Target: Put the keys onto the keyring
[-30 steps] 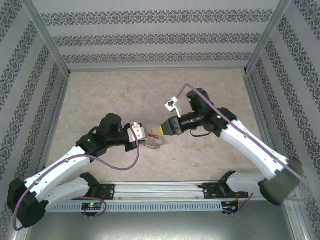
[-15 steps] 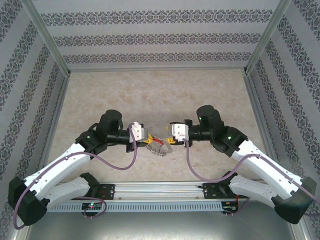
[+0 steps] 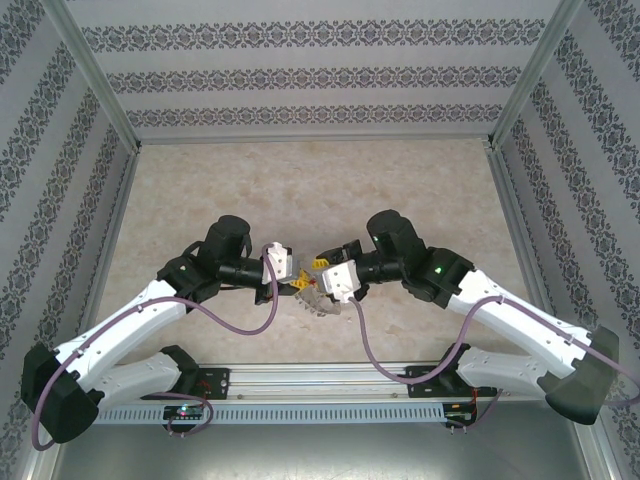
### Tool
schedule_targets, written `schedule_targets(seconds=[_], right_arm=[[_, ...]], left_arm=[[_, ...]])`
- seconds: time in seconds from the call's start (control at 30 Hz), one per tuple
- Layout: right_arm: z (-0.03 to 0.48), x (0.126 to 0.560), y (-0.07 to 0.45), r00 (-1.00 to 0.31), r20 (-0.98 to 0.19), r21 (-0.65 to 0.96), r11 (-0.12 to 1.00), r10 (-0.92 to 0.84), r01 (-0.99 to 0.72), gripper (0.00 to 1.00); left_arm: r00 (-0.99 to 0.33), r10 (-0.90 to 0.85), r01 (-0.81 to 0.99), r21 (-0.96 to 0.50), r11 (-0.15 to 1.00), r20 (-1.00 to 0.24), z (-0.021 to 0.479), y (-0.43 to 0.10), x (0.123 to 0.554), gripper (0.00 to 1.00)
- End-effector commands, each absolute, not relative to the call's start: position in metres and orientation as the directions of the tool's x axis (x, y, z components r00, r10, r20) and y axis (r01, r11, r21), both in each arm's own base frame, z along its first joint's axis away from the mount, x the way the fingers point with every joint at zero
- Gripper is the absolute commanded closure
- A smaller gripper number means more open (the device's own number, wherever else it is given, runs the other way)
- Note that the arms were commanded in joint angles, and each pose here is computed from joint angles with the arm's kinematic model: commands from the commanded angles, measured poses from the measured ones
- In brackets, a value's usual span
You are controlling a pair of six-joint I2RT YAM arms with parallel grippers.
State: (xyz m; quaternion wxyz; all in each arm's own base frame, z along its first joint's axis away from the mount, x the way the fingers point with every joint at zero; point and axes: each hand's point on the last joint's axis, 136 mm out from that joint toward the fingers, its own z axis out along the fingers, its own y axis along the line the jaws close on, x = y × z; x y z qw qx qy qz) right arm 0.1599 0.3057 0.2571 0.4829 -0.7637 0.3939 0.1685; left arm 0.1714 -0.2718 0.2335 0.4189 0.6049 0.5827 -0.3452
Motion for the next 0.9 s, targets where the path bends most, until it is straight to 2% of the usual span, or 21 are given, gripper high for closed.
schedule_targets(seconds=[0.0,0.1,0.33,0.57,0.73,0.87], right_arm=[[0.262,0.165,0.307,0.681,-0.573,-0.655,-0.244,-0.456,-0.715,0.67],[0.256,0.165,0.305,0.690,-0.548,-0.658,-0.267,-0.472,-0.705,0.68],[0.253,0.158,0.304,0.713,-0.514,-0.652,-0.322,-0.477,-0.686,0.84],[0.251,0.149,0.311,0.727,-0.505,-0.653,-0.345,-0.465,-0.674,0.82],[0.245,0.151,0.307,0.715,-0.494,-0.641,-0.348,-0.495,-0.684,0.99],[0.244,0.153,0.301,0.710,-0.480,-0.655,-0.328,-0.516,-0.681,1.00]], left_arm=[[0.129,0.364,0.990,0.138,-0.002,-0.922,0.255,-0.275,0.169,1.00],[0.131,0.362,0.990,0.138,-0.007,-0.923,0.256,-0.275,0.169,1.00],[0.137,0.361,0.990,0.139,-0.020,-0.923,0.256,-0.276,0.167,1.00],[0.133,0.360,0.991,0.132,-0.027,-0.923,0.258,-0.277,0.168,1.00],[0.134,0.361,0.991,0.134,-0.026,-0.923,0.259,-0.276,0.167,1.00],[0.135,0.377,0.990,0.139,-0.015,-0.916,0.258,-0.272,0.165,1.00]])
